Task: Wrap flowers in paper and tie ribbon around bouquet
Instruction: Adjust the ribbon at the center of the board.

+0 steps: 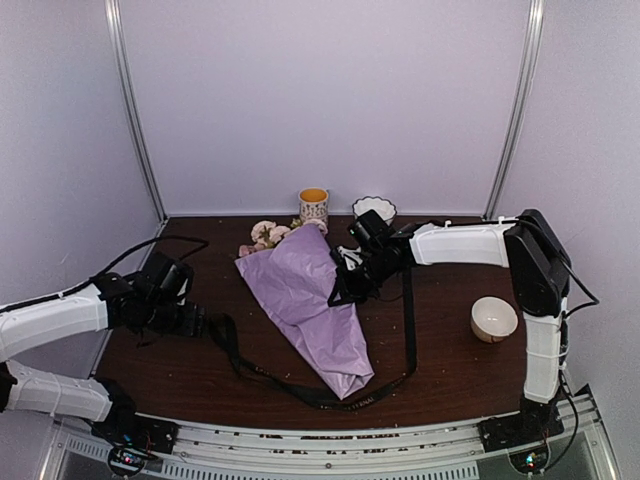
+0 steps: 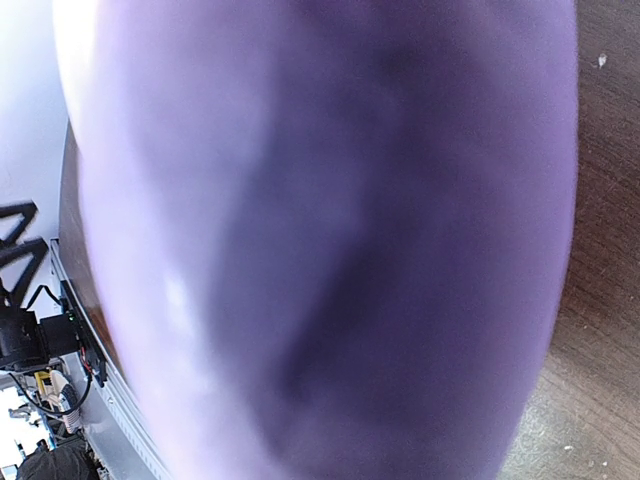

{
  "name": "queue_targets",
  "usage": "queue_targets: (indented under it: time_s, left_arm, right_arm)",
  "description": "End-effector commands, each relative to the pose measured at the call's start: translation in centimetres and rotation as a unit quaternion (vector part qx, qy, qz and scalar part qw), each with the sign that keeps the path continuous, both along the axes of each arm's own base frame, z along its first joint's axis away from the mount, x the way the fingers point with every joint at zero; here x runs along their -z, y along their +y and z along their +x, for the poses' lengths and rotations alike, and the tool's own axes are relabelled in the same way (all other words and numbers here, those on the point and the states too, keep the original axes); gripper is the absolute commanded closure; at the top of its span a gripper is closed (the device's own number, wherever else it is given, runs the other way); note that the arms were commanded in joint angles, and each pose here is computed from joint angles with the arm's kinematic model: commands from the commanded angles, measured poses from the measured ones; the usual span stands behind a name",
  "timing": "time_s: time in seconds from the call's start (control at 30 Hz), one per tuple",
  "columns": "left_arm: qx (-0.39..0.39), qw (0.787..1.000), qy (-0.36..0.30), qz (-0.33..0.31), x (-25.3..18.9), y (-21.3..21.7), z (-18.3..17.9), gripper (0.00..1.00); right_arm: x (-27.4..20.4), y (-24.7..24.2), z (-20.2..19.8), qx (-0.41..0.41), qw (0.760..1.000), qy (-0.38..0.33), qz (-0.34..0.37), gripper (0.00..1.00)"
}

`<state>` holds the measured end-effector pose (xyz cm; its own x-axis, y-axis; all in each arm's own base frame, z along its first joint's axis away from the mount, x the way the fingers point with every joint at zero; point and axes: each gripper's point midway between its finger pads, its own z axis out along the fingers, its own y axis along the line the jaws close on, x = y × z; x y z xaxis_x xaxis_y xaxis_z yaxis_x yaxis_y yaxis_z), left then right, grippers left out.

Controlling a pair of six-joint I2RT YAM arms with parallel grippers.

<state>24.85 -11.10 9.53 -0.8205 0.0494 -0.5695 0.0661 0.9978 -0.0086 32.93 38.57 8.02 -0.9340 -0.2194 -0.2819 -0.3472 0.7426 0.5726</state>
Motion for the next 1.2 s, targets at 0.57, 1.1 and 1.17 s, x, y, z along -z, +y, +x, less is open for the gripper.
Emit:
queue_targets:
  time_s: [0.57, 1.1, 1.17]
  left_arm:
    - [0.107, 0.976, 0.115, -0.151, 6.4, -9.3, -4.9, 0.71]
    - [0.046, 0.997, -0.063, -0.021, -4.3, -1.9, -0.4, 1.0]
    - [0.046, 0.997, -0.055, -0.015, -4.0, -1.5, -0.4, 1.0]
  right_arm:
    - [-2.1, -0.1, 1.4, 0.011, 0.999, -0.033, 0.012, 1.0]
    - [-4.6, 0.6, -0.2, 0.003, 0.998, -0.016, 0.06, 1.0]
    - [-5.1, 1.1, -0.9, 0.0, 0.997, -0.006, 0.079, 1.0]
